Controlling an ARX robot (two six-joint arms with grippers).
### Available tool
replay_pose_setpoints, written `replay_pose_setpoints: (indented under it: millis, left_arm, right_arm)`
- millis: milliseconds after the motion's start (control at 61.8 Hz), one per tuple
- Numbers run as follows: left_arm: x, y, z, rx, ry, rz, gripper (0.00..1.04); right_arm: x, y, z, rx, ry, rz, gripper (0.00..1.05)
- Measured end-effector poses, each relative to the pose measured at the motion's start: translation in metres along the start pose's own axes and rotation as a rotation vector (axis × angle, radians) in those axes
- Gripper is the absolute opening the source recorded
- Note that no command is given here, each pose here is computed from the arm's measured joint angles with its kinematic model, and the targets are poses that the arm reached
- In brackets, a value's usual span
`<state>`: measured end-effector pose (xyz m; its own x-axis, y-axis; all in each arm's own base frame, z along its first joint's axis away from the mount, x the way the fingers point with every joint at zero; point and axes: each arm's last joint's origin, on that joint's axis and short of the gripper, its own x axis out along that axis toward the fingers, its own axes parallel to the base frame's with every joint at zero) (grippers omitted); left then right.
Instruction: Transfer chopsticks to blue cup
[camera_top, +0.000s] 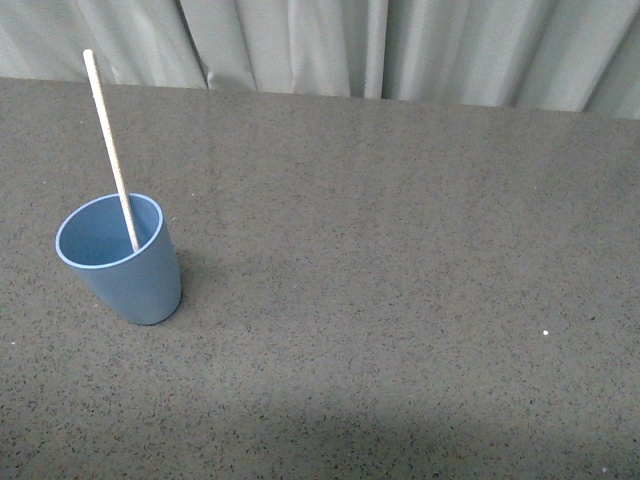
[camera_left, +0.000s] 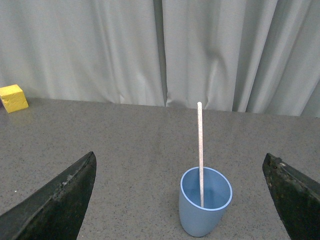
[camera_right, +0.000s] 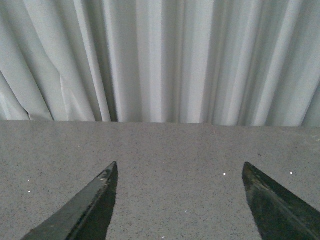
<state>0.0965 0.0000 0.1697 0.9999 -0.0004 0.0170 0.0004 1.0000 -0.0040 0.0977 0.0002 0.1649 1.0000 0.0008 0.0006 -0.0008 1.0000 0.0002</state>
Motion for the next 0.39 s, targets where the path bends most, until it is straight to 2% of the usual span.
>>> replay_pose_setpoints:
  millis: [49, 113, 389]
  left_arm:
    - [0.0, 0.0, 0.0, 0.0, 0.0, 0.0, 0.98]
    - [0.0, 0.0, 0.0, 0.0, 0.0, 0.0, 0.98]
    - [0.0, 0.0, 0.0, 0.0, 0.0, 0.0, 0.98]
  right_arm:
    - [0.0, 0.0, 0.0, 0.001, 0.0, 0.0, 0.97]
    - [0.0, 0.0, 0.0, 0.0, 0.0, 0.0, 0.94]
    - [0.0, 0.0, 0.0, 0.0, 0.0, 0.0, 0.95]
